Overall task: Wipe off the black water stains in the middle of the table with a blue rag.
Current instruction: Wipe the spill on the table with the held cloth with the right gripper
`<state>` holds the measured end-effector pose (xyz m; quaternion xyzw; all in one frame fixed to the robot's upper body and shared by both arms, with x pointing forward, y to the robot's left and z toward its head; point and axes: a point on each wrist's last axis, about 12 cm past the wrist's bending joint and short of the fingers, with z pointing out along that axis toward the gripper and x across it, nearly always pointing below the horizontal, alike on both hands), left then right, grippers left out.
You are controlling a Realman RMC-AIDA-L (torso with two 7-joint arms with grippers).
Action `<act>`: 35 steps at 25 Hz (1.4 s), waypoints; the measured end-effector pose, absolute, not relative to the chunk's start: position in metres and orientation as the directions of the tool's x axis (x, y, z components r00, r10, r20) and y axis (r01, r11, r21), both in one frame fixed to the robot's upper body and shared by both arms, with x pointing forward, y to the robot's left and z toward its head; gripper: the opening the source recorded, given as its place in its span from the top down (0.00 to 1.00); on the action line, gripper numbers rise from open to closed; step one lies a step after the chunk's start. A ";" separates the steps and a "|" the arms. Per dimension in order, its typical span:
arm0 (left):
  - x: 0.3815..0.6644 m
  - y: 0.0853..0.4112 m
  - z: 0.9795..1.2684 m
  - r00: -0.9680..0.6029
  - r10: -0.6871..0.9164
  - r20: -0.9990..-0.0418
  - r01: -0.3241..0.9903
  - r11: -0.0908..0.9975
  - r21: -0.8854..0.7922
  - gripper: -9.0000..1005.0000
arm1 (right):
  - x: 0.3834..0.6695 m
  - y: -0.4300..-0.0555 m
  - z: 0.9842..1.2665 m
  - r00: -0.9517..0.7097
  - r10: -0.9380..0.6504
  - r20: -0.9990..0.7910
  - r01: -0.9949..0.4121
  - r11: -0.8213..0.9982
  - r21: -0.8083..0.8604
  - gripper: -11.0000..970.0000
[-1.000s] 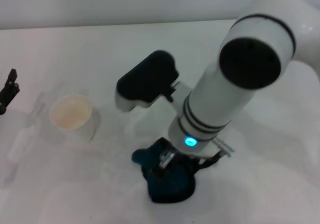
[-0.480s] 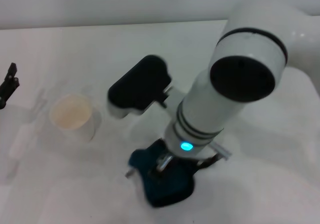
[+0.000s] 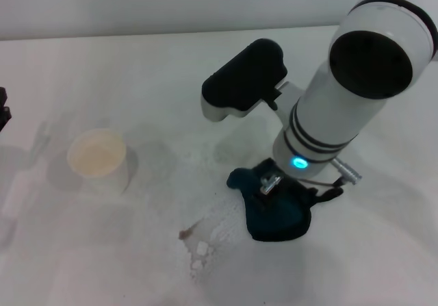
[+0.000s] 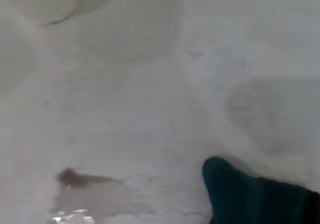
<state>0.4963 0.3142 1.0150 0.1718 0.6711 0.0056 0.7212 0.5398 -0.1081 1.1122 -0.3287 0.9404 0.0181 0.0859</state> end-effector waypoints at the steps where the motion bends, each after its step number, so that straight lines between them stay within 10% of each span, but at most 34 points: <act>1: 0.497 0.314 1.015 0.099 0.238 -0.966 0.224 0.941 0.255 0.13 | 0.538 -0.104 1.112 -0.763 -0.622 -0.177 -0.631 0.776 -0.007 0.90; 14: 0.504 0.309 1.017 0.102 0.237 -0.966 0.235 0.938 0.255 0.12 | 0.504 -0.044 1.106 -0.651 -0.735 -0.190 -0.759 0.631 0.162 0.90; 35: 0.500 0.312 1.015 0.091 0.232 -0.969 0.217 0.945 0.246 0.12 | 0.532 -0.102 1.114 -0.739 -0.653 -0.165 -0.666 0.746 0.027 0.90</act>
